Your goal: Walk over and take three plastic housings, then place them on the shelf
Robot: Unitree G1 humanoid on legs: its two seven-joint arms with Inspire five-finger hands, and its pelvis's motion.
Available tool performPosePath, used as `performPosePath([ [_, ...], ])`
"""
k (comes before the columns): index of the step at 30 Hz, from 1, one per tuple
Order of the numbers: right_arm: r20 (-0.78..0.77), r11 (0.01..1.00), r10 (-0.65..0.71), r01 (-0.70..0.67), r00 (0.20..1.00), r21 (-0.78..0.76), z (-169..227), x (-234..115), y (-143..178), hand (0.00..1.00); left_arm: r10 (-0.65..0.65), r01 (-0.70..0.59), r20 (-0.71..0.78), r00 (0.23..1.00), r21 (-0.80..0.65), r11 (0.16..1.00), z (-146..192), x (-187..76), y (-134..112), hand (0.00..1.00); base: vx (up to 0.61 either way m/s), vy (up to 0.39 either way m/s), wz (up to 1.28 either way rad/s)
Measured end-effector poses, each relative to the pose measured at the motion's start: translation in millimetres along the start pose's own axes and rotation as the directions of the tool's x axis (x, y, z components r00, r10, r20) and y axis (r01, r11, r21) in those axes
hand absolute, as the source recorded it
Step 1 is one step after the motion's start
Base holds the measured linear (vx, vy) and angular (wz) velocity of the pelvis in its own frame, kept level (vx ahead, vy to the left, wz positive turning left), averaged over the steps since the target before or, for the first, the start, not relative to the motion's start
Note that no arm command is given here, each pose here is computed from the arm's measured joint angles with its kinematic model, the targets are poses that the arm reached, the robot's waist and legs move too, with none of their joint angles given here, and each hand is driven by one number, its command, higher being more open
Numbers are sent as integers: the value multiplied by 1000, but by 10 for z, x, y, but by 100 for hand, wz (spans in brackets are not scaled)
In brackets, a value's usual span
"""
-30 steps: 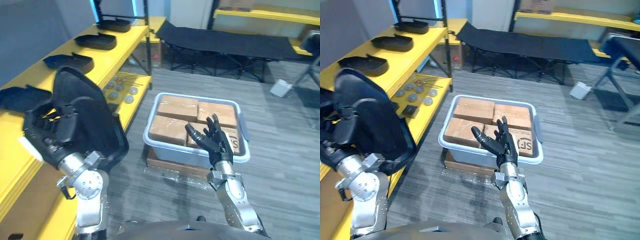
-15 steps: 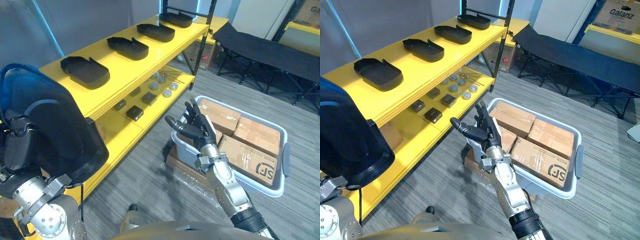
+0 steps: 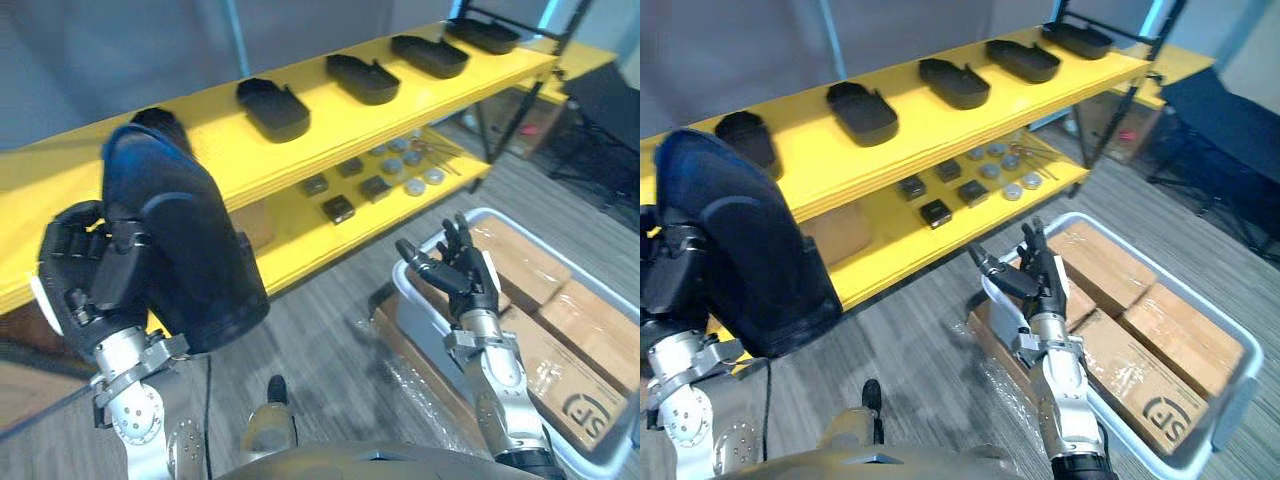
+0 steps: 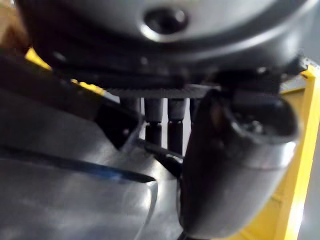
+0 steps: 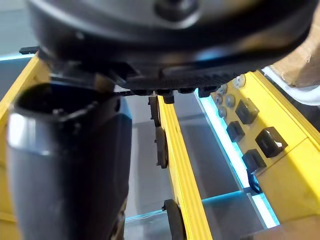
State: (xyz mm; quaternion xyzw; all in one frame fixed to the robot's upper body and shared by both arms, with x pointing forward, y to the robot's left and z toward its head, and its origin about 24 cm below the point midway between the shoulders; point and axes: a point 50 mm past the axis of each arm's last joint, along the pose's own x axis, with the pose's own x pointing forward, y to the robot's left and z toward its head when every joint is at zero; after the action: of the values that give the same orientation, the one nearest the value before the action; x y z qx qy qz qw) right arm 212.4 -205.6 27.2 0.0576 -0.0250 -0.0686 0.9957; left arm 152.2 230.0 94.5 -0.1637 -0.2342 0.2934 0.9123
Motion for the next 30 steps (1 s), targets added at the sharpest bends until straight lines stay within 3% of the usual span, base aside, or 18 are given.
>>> performPosePath([
  [8, 180, 1000, -26, 23, 983, 19, 239, 194, 278, 100, 14, -14, 3, 1000, 24, 1000, 22, 2, 48, 0, 32, 40, -3],
  [13, 189, 997, -66, 56, 980, 60, 252, 210, 410, 100, -27, 27, 42, 999, 1, 1000, 58, 82, -44, 0, 159, 158, 12],
  [19, 165, 997, -44, 33, 985, 67, 217, 199, 430, 100, -167, 155, 120, 979, 102, 983, 140, 235, -223, 0, 225, 167, 31],
  [24, 259, 997, -6, -12, 966, 71, 395, 201, 377, 100, -183, 171, 169, 969, 82, 982, 185, 328, -326, 0, 253, 46, 38],
  [30, 425, 993, -70, 21, 902, 119, 723, 50, 130, 100, -204, 201, 137, 969, 33, 979, 78, 325, -446, 0, 229, -148, 98],
])
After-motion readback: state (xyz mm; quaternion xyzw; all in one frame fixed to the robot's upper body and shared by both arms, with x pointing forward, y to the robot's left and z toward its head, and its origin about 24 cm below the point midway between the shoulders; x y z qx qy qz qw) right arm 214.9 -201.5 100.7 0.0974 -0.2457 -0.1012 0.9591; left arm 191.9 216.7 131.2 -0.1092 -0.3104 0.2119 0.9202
